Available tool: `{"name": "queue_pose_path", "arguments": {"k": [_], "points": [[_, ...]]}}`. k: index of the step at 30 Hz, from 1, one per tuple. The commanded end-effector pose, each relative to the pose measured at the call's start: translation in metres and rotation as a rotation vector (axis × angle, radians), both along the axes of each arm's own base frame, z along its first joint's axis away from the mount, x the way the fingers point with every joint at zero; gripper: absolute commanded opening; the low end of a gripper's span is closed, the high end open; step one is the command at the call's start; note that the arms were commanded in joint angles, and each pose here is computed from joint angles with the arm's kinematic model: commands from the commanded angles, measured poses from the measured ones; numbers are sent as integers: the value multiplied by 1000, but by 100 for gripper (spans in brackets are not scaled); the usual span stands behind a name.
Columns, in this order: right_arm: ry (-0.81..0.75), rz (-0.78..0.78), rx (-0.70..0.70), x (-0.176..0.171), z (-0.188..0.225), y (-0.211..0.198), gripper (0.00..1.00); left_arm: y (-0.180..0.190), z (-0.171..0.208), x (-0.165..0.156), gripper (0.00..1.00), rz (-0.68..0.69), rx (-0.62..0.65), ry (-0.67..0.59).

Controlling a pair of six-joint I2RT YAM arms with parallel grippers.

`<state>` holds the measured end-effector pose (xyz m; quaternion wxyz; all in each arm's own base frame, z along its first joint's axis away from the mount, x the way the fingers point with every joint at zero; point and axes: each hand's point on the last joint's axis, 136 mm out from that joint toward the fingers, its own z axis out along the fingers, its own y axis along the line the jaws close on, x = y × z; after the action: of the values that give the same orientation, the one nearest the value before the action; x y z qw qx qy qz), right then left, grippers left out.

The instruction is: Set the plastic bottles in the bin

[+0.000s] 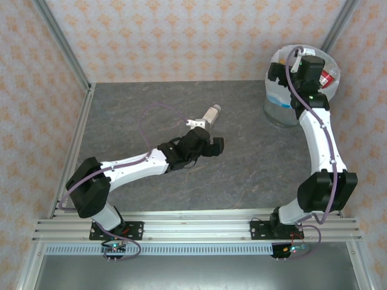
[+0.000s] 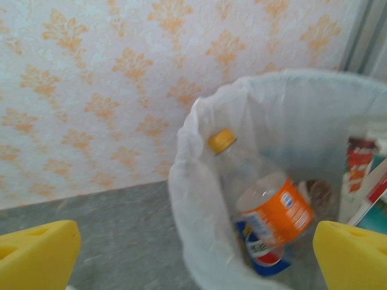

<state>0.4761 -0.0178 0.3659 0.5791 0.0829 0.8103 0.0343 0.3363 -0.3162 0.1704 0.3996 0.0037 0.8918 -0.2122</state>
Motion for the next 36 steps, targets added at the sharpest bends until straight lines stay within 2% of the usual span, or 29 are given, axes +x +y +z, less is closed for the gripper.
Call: {"name": "queue_pose_path", "arguments": {"k": [1,11,15,20,26,31,36], "points": [[-24,53,157,-10,-1,30,99,34,3,6,100,125,35,0],[116,158,201,-34,-70,125,99,77,-5,12,100,274,31,28],[166,130,246,-37,-101,144,99,88,-6,11,100,280,32,34],[246,71,307,-40,-143,157,99,123,-13,7,100,399,50,58],[393,140,332,-34,-180,192,99,156,-19,0,100,512,47,67],[532,118,280,-23,-209,212,99,164,-20,-3,100,536,46,65],[597,68,221,-9,-229,226,99,168,-21,-5,100,547,54,71]]}}
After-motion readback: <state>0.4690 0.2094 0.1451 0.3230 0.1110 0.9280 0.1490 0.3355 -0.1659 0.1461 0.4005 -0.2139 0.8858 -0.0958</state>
